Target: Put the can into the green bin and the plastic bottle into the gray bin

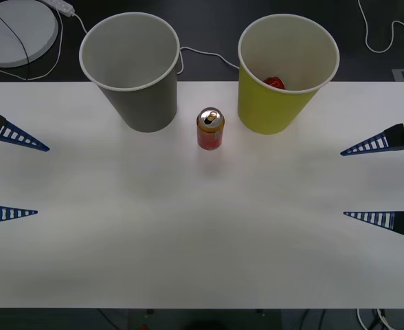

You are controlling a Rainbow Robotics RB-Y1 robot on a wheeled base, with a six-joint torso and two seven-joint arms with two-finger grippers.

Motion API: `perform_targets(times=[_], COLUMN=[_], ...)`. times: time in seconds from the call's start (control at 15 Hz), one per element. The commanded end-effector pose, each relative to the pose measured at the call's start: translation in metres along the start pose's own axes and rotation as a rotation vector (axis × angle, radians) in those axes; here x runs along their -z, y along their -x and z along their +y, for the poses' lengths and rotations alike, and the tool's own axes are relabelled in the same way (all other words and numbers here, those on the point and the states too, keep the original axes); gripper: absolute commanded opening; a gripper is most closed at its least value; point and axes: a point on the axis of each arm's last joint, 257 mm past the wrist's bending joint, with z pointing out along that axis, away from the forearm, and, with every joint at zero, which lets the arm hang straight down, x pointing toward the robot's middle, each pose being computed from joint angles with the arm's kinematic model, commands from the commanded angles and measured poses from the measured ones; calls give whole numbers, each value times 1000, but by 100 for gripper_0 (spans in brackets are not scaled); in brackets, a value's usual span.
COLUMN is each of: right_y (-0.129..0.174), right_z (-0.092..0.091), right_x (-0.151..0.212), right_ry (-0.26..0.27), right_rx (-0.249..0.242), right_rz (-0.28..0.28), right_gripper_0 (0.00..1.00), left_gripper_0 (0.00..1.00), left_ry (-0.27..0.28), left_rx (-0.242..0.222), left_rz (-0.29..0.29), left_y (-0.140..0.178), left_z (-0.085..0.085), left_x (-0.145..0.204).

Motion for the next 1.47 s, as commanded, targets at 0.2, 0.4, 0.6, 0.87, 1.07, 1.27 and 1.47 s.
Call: perform_targets(times=[0.2, 0.4, 0.6, 0.87, 1.07, 1.27, 1.47], right_y=[0, 0, 4, 18, 28, 33, 39], right_z=[0, 10, 5, 0, 8, 17, 22], right_x=[0, -5, -2, 2, 0, -3, -15], right_ry=[0, 27, 17, -28, -94, -169, -236], right_rx=[0, -17, 12, -73, -234, -393, -591], right_rz=[0, -10, 6, 35, 66, 82, 18], right_gripper_0=[100, 100, 100, 100, 100, 100, 100], left_gripper_0=[100, 100, 100, 100, 100, 100, 100], left_ry=[0, 0, 0, 0, 0, 0, 0], left_rx=[0, 0, 0, 0, 0, 0, 0], left_rz=[0, 0, 0, 0, 0, 0, 0], left_y=[0, 0, 0, 0, 0, 0, 0], left_z=[0, 0, 0, 0, 0, 0, 0], left_x=[0, 0, 0, 0, 0, 0, 0])
